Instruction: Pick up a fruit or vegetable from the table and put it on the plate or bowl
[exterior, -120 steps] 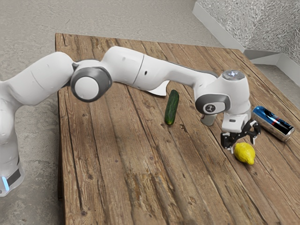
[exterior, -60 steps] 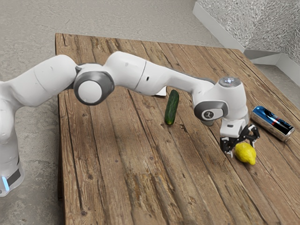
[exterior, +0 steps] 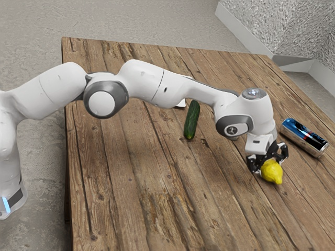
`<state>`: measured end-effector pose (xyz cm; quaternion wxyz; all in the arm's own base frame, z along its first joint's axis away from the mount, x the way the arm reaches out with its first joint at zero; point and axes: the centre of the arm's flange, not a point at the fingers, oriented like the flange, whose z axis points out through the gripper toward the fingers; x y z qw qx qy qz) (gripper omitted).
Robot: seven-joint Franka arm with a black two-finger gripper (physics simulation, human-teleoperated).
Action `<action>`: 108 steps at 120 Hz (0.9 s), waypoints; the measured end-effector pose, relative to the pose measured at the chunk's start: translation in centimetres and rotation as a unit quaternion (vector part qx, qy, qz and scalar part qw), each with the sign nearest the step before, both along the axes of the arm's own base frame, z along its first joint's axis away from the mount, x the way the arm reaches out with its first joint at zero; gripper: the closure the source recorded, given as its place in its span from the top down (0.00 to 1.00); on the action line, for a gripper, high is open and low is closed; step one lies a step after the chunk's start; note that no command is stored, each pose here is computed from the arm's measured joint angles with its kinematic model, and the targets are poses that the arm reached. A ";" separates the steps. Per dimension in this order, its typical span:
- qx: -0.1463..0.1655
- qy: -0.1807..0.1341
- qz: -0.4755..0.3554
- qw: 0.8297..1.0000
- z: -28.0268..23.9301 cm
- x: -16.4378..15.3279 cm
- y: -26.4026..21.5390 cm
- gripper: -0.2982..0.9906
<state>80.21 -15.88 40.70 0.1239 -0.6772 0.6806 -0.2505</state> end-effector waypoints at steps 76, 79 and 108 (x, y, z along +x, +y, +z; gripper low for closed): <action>0.028 0.092 0.173 0.980 30.6 -22.9 23.7 0.47; 0.023 0.111 0.183 0.976 29.3 -23.6 25.1 0.46; -0.027 0.202 0.274 0.940 19.6 -26.7 39.2 0.46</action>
